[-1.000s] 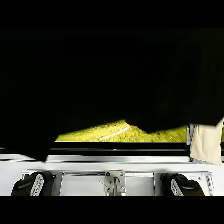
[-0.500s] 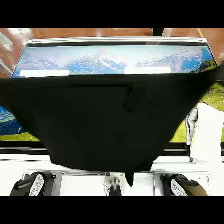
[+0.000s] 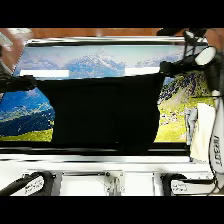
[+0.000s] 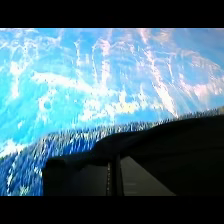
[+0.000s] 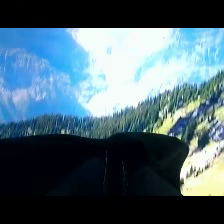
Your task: Fold the shirts.
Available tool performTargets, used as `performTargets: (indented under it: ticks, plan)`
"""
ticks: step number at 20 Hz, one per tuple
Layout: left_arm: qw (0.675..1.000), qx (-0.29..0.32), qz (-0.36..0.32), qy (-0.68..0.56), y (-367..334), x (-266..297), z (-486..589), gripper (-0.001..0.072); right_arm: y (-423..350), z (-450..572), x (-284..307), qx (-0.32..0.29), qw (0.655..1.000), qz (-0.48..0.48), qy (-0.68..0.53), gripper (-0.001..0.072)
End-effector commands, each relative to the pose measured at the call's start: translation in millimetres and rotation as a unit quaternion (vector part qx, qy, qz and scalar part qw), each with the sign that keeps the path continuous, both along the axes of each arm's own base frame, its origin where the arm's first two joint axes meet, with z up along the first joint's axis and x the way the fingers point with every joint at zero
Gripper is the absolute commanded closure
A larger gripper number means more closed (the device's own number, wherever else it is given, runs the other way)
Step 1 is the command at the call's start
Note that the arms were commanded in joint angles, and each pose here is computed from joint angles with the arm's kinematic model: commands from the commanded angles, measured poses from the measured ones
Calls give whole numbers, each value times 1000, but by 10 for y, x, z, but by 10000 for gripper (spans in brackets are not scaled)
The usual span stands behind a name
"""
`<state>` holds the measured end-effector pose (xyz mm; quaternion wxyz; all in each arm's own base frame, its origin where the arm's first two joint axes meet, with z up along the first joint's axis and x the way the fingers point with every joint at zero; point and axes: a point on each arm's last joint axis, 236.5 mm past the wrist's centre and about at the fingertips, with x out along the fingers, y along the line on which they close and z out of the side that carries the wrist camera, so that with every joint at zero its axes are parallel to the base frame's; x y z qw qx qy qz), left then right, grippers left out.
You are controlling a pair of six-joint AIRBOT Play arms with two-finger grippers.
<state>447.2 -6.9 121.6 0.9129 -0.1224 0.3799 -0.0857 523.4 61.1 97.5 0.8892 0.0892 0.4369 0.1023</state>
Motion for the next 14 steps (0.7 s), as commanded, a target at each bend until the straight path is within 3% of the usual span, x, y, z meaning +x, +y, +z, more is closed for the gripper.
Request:
performTargets:
  ticks: [1,8,12,14]
  plan:
    - [999,4,27,-16,7,536,-486,674,24,-333,646,0,996,-31,-80,651]
    - [999,23,31,7,-5,838,-1235,674,41,-1226,703,7,999,-39,-8,651]
    - [996,21,-3,91,-84,580,-1660,675,89,-1448,408,10,997,-26,70,651]
    - [987,57,-42,142,-45,340,-1761,675,29,-1480,108,-13,992,-5,127,651]
